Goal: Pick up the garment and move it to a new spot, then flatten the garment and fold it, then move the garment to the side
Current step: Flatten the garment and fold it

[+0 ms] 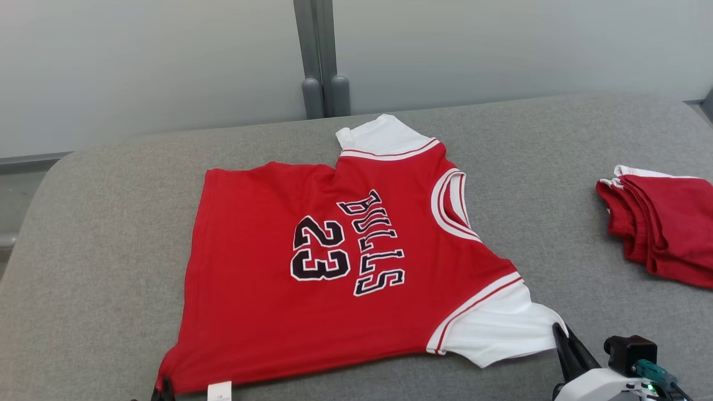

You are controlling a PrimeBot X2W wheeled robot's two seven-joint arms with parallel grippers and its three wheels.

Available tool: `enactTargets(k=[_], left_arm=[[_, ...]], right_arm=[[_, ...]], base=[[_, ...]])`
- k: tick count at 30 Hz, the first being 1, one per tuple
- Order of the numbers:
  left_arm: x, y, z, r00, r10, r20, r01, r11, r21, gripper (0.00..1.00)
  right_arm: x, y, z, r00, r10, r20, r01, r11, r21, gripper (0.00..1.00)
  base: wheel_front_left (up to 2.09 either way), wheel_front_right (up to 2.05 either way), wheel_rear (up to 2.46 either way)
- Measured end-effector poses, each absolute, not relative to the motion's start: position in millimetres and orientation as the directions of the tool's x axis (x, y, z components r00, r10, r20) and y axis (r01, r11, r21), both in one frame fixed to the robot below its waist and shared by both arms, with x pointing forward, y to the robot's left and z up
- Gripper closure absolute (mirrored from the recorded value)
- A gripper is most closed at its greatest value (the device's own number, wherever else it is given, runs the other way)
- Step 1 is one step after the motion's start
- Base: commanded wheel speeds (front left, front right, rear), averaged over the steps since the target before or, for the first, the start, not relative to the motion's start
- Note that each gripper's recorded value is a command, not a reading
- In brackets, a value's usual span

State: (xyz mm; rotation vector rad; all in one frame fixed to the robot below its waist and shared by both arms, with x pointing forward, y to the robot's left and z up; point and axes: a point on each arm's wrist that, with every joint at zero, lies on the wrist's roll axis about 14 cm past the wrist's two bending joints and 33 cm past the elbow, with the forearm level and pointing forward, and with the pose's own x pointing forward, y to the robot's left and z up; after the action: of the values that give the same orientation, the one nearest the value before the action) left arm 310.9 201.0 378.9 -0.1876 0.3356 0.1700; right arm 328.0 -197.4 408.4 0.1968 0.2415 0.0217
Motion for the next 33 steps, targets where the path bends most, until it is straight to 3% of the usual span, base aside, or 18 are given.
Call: enactTargets(k=[4, 13, 26, 27, 28, 29, 33], left_arm=[[323.6, 203.0, 392.7, 0.946, 0.139, -0.294, -0.190, 0.970, -0.151, 1.00], [406.1, 188.9, 452.5, 0.992, 0.081, -0.099, -0.095, 0.985, -0.146, 1.00], [473.1, 180.4, 425.5, 0.984, 0.047, -0.173, -0.065, 0.993, -0.100, 1.00], [476.0, 180.9, 422.3, 0.983, 0.048, -0.180, -0.067, 0.993, -0.099, 0.76], [477.9, 181.5, 420.0, 0.982, 0.050, -0.184, -0.069, 0.993, -0.098, 0.28], [479.3, 182.7, 417.1, 0.980, 0.055, -0.190, -0.074, 0.993, -0.096, 0.00], [480.0, 188.4, 409.2, 0.976, 0.074, -0.205, -0.097, 0.990, -0.102, 0.00]], right_arm=[[344.5, -192.0, 425.6, 0.981, 0.064, -0.181, -0.027, 0.980, 0.198, 1.00], [420.0, -186.4, 483.6, 0.996, 0.084, -0.015, -0.080, 0.981, 0.175, 1.00], [505.0, -163.1, 471.2, 0.986, 0.150, -0.070, -0.145, 0.986, 0.077, 1.00], [509.4, -162.0, 467.5, 0.985, 0.152, -0.079, -0.146, 0.987, 0.072, 0.78], [512.4, -161.5, 464.9, 0.985, 0.151, -0.085, -0.145, 0.987, 0.072, 0.55], [515.3, -160.6, 461.7, 0.985, 0.150, -0.091, -0.143, 0.987, 0.077, 0.00], [523.4, -156.2, 459.8, 0.986, 0.146, -0.080, -0.138, 0.986, 0.094, 0.00]], base=[[0.00, 0.00, 0.00], [0.00, 0.00, 0.00], [0.00, 0.00, 0.00], [0.00, 0.00, 0.00], [0.00, 0.00, 0.00], [0.00, 0.00, 0.00], [0.00, 0.00, 0.00]])
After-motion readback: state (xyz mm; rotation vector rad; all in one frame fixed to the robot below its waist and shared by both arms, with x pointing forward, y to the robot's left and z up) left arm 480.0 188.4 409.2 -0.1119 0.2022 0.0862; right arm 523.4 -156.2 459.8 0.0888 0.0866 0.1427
